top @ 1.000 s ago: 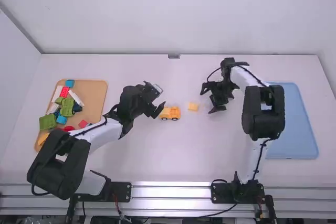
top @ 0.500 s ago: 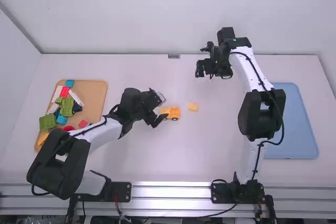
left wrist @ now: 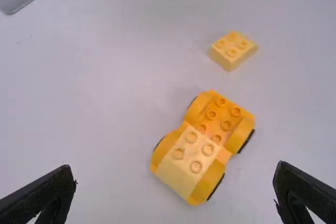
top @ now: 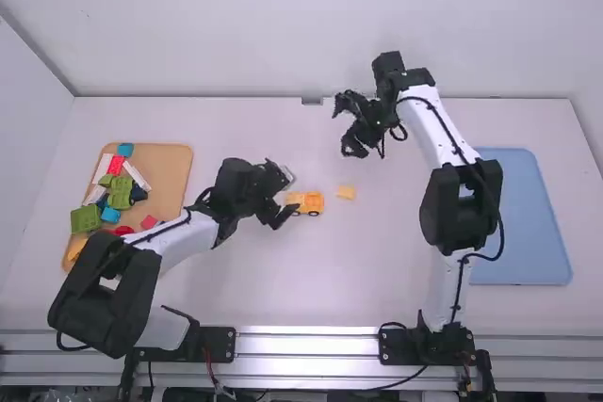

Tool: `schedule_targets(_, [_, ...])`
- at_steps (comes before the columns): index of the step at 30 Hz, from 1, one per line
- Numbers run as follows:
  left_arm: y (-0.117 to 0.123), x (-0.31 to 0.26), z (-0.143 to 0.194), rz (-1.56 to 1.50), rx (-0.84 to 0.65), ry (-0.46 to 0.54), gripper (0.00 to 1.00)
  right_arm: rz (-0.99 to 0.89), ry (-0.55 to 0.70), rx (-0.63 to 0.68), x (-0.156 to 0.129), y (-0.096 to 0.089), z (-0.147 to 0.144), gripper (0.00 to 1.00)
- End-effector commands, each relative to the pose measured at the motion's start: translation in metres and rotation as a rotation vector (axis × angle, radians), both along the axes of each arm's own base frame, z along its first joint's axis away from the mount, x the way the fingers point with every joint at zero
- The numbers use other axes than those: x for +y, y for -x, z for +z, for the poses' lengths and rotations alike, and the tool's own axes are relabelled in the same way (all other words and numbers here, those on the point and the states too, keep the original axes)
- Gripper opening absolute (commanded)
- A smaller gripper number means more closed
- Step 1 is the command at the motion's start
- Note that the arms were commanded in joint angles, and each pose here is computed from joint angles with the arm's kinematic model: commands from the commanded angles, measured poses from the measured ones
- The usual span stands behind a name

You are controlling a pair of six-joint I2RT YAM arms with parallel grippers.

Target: Assemble lego blocks to make yellow taxi

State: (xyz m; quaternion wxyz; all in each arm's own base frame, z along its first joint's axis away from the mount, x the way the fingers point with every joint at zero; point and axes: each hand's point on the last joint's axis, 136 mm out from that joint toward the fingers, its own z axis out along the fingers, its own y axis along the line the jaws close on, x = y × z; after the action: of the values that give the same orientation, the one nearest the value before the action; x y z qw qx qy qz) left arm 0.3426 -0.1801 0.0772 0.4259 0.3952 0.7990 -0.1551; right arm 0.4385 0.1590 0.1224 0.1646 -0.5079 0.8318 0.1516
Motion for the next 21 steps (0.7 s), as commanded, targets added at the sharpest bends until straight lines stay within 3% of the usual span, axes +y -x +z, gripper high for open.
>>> schedule_targets(1, [-0.001,-0.01,0.027,-0.157,-0.077,0.057,0.99,0.229,-0.191,-0.026,0.013,0.016,0.001,0.99])
schedule_targets(2, [0.007,-0.011,0.034,-0.254,-0.088,0.095,0.99,0.261,-0.29,-0.027,0.013,0.022,0.0,0.98])
schedule_targets(7, [0.018,0.001,0.049,-0.4,-0.149,0.166,0.99,0.293,-0.5,-0.081,0.002,0.03,-0.019,0.98])
schedule_targets(15, [0.036,-0.011,0.03,-0.556,-0.155,0.203,0.99,0.257,-0.657,-0.186,-0.007,0.043,-0.069,0.99])
schedule_targets(21, [0.024,-0.023,0.014,-0.604,-0.102,0.272,0.99,0.297,-0.669,-0.243,0.002,0.058,-0.094,0.99])
